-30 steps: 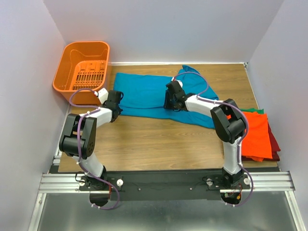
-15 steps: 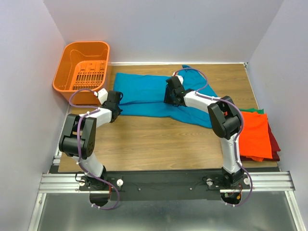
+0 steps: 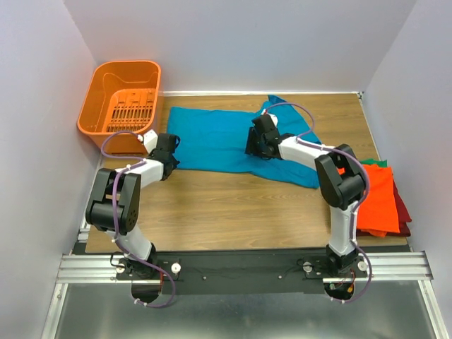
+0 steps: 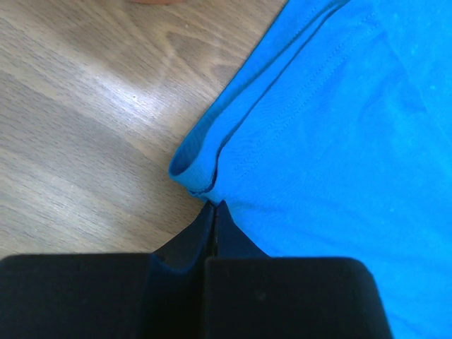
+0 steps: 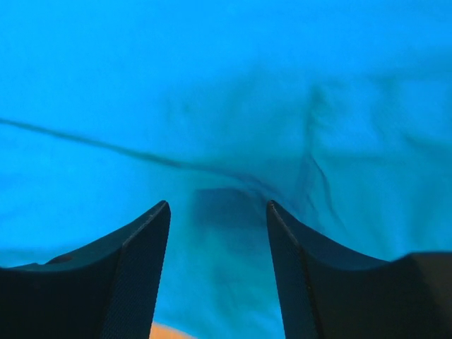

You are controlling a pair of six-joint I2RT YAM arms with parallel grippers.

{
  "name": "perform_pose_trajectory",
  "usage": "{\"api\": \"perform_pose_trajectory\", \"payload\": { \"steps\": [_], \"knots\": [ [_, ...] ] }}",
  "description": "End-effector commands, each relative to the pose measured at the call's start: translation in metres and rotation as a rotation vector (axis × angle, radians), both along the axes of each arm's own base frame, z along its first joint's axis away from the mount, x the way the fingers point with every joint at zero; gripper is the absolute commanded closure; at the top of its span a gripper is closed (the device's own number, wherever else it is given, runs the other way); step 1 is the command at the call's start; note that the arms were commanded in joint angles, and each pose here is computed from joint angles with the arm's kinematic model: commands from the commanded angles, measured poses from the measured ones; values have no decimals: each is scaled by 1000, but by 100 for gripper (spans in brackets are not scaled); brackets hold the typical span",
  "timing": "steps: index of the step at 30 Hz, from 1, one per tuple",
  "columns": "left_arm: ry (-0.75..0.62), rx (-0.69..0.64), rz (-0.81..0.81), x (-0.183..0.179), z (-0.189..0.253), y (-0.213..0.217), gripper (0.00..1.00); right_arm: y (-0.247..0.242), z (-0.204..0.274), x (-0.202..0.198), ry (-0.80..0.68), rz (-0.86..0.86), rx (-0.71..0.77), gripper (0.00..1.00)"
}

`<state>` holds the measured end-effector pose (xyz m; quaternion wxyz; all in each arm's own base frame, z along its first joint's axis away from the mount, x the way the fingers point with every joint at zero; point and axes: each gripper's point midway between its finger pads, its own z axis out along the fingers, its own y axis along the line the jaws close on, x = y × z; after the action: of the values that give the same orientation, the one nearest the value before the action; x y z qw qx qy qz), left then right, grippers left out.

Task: Fold and stack the t-shirts
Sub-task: Fold the tshirt

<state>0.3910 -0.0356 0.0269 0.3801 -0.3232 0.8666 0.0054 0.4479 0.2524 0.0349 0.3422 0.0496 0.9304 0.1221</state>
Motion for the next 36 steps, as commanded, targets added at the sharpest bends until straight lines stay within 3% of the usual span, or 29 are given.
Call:
{"api": "perform_pose_trajectory", "payload": {
  "steps": [1, 4, 5, 11, 18, 26, 36],
  "knots": [
    [-40, 15, 11, 1, 14, 8, 100, -21, 29, -27, -11, -88, 29, 35],
    [-54, 22, 18, -1, 21, 10, 100, -41, 25, -57, 12, -139, 28, 35],
    [-63, 20, 23, -1, 24, 11, 100, -50, 45, -61, -27, -182, 52, 35],
    [-71, 13, 30, -10, 24, 12, 100, -115, 21, -130, 77, -337, 65, 35],
    [-86, -2, 38, -29, 25, 14, 100, -167, 11, -174, 113, -476, 87, 36],
    [-121, -54, 47, -40, 34, 11, 100, -214, -3, -169, 131, -640, 16, 35],
    [-94, -72, 39, -47, 27, 8, 100, -231, -8, -137, 110, -701, -38, 37]
  ]
}}
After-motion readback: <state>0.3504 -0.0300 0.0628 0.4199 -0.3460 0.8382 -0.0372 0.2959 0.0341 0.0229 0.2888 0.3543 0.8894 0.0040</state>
